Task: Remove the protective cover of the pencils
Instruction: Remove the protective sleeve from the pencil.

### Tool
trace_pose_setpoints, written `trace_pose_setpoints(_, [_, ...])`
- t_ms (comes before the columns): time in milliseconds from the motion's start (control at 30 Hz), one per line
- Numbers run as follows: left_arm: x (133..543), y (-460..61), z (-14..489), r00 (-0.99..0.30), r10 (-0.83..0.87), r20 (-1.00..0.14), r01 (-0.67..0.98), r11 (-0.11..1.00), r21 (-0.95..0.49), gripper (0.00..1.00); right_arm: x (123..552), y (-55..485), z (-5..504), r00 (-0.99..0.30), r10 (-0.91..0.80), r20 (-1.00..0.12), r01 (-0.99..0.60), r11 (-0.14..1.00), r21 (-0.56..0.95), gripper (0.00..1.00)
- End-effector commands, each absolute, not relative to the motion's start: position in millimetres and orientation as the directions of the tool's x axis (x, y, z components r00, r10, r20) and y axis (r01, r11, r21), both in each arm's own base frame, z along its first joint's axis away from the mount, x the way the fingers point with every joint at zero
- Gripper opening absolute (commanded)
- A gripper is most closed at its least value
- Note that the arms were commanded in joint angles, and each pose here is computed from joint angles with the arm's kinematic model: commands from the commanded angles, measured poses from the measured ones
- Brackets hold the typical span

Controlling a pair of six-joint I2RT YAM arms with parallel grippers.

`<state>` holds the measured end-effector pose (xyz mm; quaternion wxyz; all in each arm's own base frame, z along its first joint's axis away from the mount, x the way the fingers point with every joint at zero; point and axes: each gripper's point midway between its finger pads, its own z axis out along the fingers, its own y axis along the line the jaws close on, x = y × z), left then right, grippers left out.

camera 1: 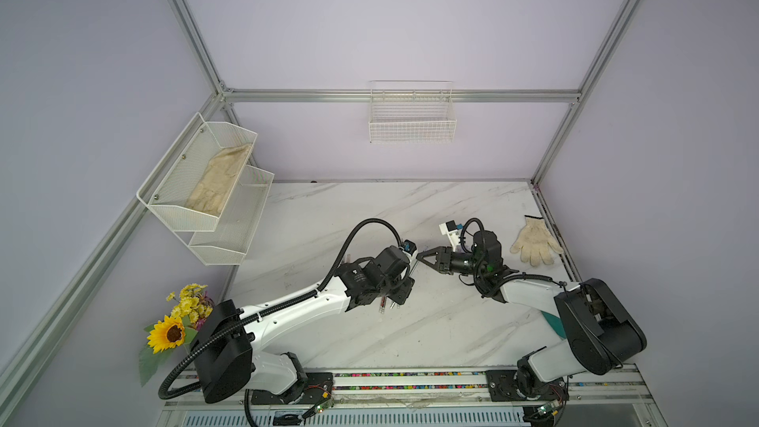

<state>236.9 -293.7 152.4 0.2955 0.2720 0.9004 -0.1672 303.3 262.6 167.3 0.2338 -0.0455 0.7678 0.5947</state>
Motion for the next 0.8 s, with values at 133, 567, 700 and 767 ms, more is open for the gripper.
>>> trace_pose_setpoints(133, [245.6,-314.3,195.3,-0.617,0.349,-0.705,0.625,0.762,-0.170,0.03,299.0,269.1,190.4,-0.884,0.208,-0.419,-0.381,0.198,0.903,0.10])
trace_pose_setpoints(567, [246.2,-312.4,189.7,-0.620,0.359,-0.698,0.622,0.767,-0.158,0.12,293.5,270.0,203.7,-0.897,0.214,-0.387,-0.366,0.134,0.921,0.08])
trace_pose_setpoints(700, [245.3,-312.1,187.3,-0.622,0.366,-0.692,0.624,0.766,-0.156,0.00,294.5,269.9,203.0,-0.897,0.216,-0.386,-0.364,0.134,0.922,0.08])
trace_pose_setpoints(767, [246.1,-311.8,186.7,-0.624,0.364,-0.691,0.620,0.770,-0.155,0.00,294.2,269.8,201.5,-0.893,0.213,-0.396,-0.372,0.143,0.917,0.17])
